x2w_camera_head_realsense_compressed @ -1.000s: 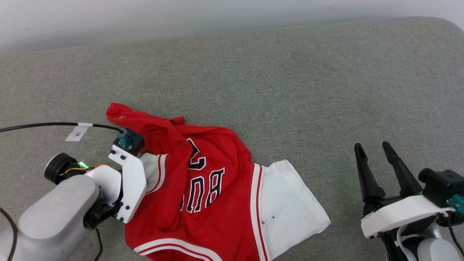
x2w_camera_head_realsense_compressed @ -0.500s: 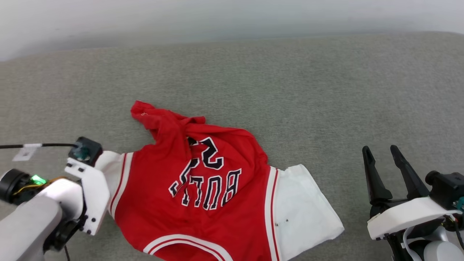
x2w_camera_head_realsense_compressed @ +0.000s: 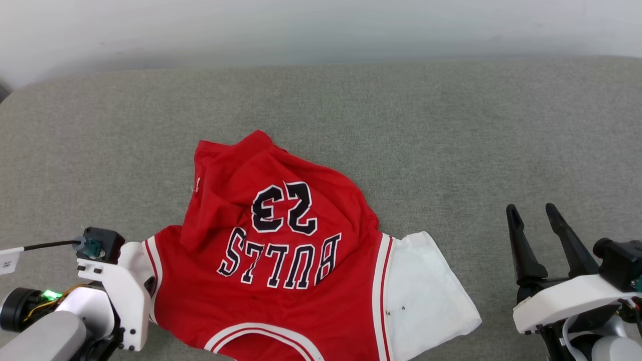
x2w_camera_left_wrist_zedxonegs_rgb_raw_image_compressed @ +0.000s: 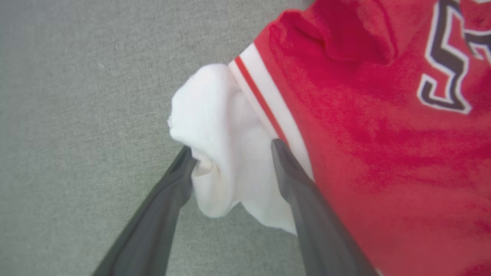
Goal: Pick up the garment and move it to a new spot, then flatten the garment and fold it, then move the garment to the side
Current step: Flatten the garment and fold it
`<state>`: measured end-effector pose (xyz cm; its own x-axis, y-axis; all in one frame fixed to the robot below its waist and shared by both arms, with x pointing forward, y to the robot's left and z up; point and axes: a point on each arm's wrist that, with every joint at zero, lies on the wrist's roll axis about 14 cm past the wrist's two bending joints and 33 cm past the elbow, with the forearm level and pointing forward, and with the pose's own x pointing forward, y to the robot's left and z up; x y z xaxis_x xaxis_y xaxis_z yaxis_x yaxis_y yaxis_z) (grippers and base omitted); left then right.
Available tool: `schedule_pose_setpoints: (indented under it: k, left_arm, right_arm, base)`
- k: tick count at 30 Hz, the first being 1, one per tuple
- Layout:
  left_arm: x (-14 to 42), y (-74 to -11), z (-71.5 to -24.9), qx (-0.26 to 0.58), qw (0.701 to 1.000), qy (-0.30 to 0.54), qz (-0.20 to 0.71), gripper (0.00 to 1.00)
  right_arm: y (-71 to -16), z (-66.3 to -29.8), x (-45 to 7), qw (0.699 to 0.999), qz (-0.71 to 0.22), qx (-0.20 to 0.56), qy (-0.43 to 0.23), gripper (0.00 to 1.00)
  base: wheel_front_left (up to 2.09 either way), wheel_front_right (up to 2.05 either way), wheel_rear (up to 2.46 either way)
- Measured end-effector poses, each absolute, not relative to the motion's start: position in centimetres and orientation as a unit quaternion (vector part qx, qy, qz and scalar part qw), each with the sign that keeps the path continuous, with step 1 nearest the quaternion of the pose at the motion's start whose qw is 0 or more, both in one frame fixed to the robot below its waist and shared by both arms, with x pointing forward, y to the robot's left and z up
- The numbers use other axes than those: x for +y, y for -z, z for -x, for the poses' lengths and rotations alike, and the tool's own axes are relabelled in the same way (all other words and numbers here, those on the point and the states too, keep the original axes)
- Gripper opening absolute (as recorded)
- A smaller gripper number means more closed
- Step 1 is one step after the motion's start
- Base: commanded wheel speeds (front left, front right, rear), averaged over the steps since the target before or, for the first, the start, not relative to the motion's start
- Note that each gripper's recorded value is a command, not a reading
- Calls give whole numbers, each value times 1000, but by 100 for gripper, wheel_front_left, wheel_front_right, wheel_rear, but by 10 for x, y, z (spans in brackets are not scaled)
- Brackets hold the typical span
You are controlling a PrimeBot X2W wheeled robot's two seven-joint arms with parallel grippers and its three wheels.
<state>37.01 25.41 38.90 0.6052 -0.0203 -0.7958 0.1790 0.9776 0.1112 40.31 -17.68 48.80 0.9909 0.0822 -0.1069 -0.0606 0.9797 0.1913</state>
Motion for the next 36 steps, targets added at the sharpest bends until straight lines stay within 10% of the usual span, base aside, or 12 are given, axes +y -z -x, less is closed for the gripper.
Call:
schedule_pose_setpoints:
  k: [14, 36]
  left_arm:
    - [207, -493, -407, 129, 989, 67, -24, 100]
    - [206, -565, -361, -76, 996, 16, 31, 100]
  right_arm:
    - [-509, -373, -185, 995, -83, 43, -29, 100]
    - [-469, -332, -206, 980, -87, 179, 0, 100]
  base:
    - [0, 0, 0]
    - [0, 0, 0]
